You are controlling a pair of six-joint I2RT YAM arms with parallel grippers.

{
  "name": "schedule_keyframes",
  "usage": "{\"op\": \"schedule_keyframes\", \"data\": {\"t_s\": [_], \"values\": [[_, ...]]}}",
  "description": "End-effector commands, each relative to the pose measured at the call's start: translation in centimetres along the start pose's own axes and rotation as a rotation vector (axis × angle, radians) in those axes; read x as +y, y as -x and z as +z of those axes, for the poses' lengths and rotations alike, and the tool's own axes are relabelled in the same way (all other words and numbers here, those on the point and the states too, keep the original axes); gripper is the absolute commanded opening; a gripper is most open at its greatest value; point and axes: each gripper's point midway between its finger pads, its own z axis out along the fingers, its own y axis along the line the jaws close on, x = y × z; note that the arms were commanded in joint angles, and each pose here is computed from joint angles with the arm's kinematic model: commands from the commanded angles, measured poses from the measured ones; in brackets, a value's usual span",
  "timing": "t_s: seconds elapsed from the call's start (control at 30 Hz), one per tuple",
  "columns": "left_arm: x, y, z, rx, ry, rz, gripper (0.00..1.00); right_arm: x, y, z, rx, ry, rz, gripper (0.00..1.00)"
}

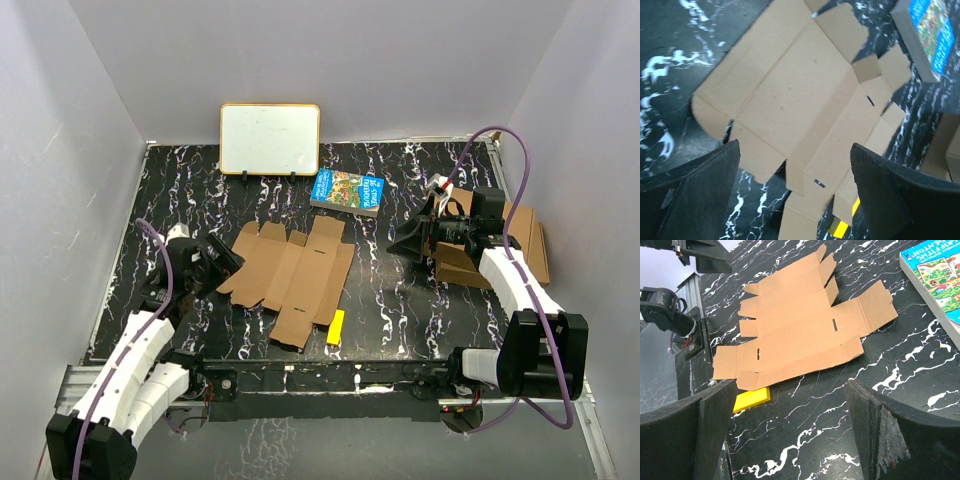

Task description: Fold the paper box

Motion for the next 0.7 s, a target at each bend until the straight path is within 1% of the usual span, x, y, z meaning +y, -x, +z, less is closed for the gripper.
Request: {"op": "schedule_keyframes", "data": {"t_s": [0.0, 0.2, 0.3, 0.43, 0.47, 0.53, 0.67], "values": [[4.3, 0.1, -1.3, -0.041, 0.215, -0.036, 0.89, -0.2, 1.0, 0.2, -0.021, 0.010, -0.088, 0.98], [6.3, -0.1, -0.5, -0.063, 0.313, -0.074, 0.88, -0.5, 0.9, 0.2, -0.019, 0.003, -0.083, 0.99], [6.7, -0.1, 0.3, -0.073, 0.315, -0.071, 0.86, -0.5, 0.8, 0.2, -0.017, 0.004, -0.080, 0.99], [7.0, -0.4, 1.6, -0.080, 0.310, -0.083, 0.75, -0.6, 0.7, 0.2, -0.016, 0.003, -0.079, 0.99], [6.9, -0.4, 2.0, -0.081, 0.303, -0.087, 0.74, -0.6, 0.7, 0.3, -0.016, 0.001, -0.078, 0.99], [7.1, -0.7, 2.6, -0.078, 0.304, -0.090, 0.69, -0.6, 0.7, 0.3, -0.016, 0.001, -0.077, 0.98], [7.3, -1.0, 3.5, -0.075, 0.304, -0.097, 0.62, -0.7, 0.7, 0.3, -0.015, 0.002, -0.078, 0.99]]}}
